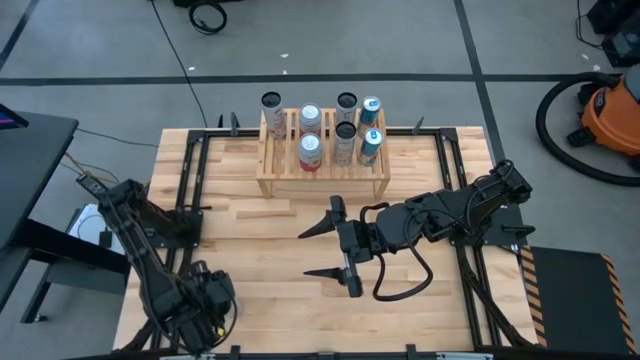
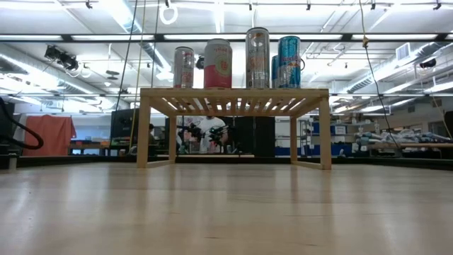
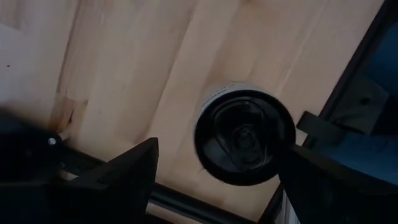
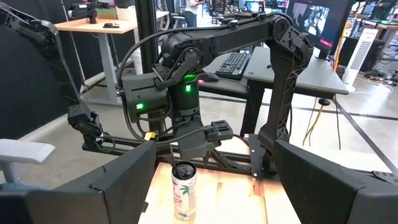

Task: Place canned beverage on shelf
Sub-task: Put the white and pink soda can on the shelf aligned with the other white and pink soda can

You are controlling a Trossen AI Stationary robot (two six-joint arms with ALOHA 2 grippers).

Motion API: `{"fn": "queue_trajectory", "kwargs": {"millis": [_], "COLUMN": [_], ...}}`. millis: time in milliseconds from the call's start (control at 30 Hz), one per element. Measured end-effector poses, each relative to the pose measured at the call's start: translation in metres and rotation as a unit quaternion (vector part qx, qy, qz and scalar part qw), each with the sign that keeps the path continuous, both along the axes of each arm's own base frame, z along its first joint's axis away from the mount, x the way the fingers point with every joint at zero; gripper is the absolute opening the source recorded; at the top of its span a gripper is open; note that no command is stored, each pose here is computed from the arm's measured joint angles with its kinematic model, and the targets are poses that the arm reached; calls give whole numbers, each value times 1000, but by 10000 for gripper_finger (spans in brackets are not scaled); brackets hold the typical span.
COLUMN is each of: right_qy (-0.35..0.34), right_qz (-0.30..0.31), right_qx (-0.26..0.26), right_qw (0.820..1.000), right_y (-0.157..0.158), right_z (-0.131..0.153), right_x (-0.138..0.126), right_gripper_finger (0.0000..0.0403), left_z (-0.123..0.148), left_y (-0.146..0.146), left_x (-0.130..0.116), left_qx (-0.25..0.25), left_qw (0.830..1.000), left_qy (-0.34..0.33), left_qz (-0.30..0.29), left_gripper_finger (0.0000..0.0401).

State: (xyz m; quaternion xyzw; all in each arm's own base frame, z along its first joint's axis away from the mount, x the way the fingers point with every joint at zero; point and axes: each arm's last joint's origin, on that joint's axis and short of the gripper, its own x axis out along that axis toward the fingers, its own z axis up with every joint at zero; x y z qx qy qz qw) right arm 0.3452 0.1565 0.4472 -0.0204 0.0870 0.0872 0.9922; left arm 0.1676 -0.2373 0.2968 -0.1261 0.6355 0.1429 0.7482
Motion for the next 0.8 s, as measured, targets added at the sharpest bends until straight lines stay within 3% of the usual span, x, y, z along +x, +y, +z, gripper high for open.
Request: {"fn": "queue_trajectory", "kwargs": {"millis": [267, 500, 800], "right_qy": [3, 4, 6], "right_qz": [-1, -1, -1], "right_qx": [-1, -2, -3], "right_qw": [1000, 1000, 1000], "right_y": [0, 0, 0], "right_z": [-1, -1, -1], "right_x": [0, 0, 0], "right_gripper_finger": [334, 334, 334], "left_z": [11, 10, 9], "left_y": [6, -5, 1], "left_x": [-4, 4, 3], "left_qx": [-23, -65, -35], "left_qw": [1000, 997, 999], "left_qy": [-15, -48, -40], "left_qz": [12, -5, 7], "left_gripper_finger": [316, 316, 316]}}
